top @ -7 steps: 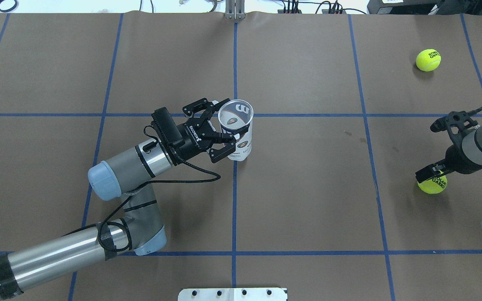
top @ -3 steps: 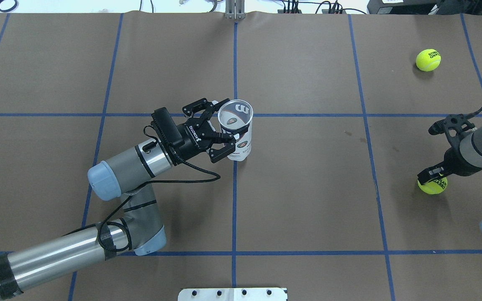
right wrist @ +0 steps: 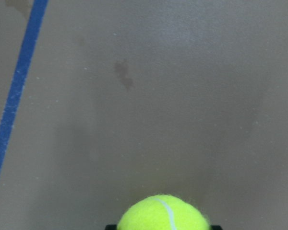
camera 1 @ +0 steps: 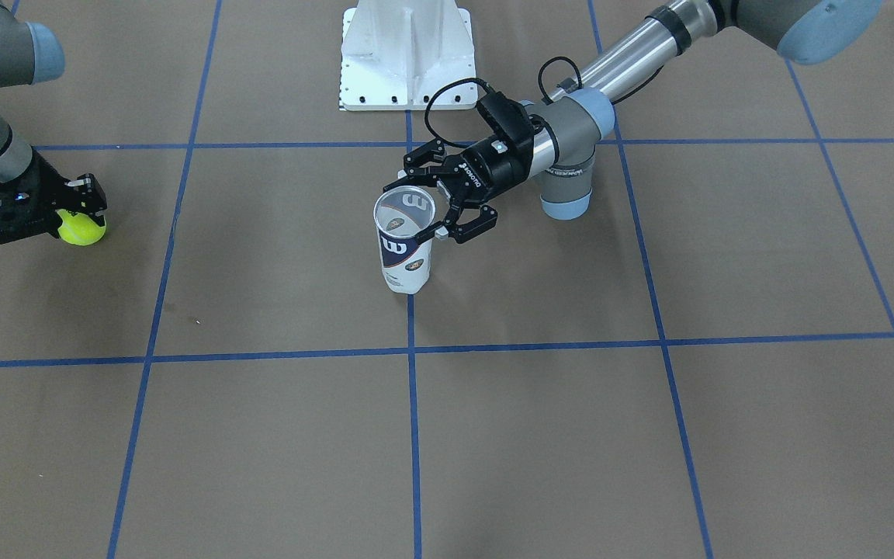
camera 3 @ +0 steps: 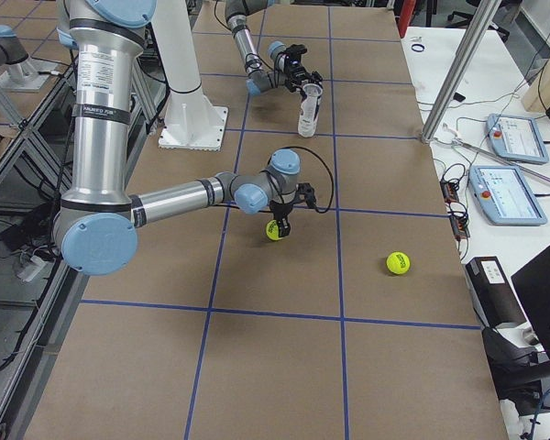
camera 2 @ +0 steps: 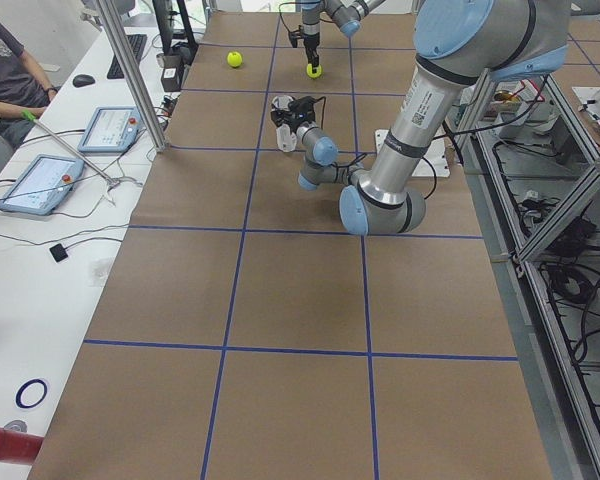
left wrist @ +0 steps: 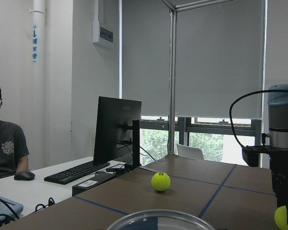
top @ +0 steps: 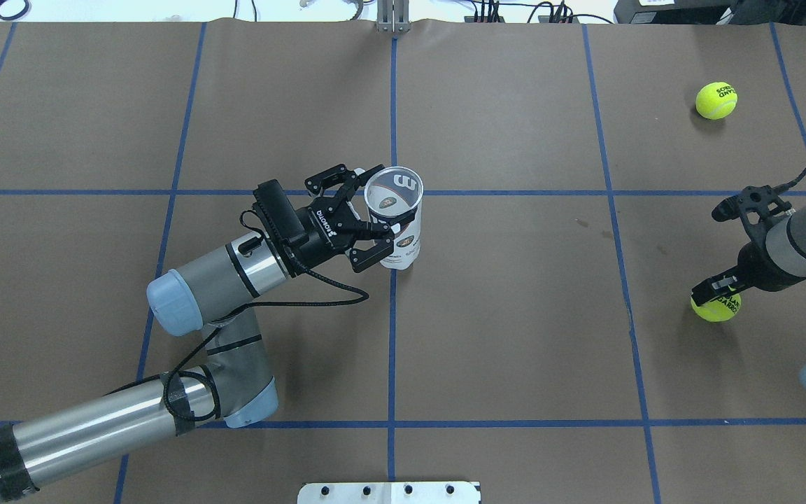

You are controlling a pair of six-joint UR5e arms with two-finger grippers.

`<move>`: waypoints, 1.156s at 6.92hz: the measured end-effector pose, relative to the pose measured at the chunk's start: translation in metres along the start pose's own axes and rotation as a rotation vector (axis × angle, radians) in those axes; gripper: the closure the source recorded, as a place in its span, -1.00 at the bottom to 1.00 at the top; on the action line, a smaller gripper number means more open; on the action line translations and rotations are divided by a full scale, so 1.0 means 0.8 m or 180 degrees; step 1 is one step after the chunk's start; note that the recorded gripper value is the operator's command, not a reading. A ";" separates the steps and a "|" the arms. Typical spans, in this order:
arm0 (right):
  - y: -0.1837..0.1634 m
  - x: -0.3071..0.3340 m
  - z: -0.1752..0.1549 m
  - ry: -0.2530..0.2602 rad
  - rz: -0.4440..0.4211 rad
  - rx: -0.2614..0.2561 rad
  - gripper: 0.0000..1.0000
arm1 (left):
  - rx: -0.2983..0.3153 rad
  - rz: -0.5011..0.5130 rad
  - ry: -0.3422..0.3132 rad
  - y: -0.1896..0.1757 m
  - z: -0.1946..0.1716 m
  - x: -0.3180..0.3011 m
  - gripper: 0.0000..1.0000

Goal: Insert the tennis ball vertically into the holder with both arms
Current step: 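Lift the ball with the right gripper and carry it above the can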

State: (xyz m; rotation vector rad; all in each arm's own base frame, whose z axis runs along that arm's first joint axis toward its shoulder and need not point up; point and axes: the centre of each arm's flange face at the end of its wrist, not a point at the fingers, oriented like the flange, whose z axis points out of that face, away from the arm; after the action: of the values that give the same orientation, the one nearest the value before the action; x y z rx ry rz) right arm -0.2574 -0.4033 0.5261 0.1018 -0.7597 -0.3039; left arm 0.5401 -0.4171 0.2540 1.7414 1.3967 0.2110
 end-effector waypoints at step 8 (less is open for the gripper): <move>-0.178 -0.256 -0.208 -0.0917 0.1052 0.0239 1.00 | -0.0020 -0.0018 0.0003 0.005 0.001 0.007 -0.39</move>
State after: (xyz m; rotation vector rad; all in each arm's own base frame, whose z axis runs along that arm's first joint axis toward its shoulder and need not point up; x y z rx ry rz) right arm -0.3163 -0.4791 0.2418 0.0016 -1.0577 0.0269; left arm 0.5451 -0.4129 0.2542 1.7321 1.4001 0.2129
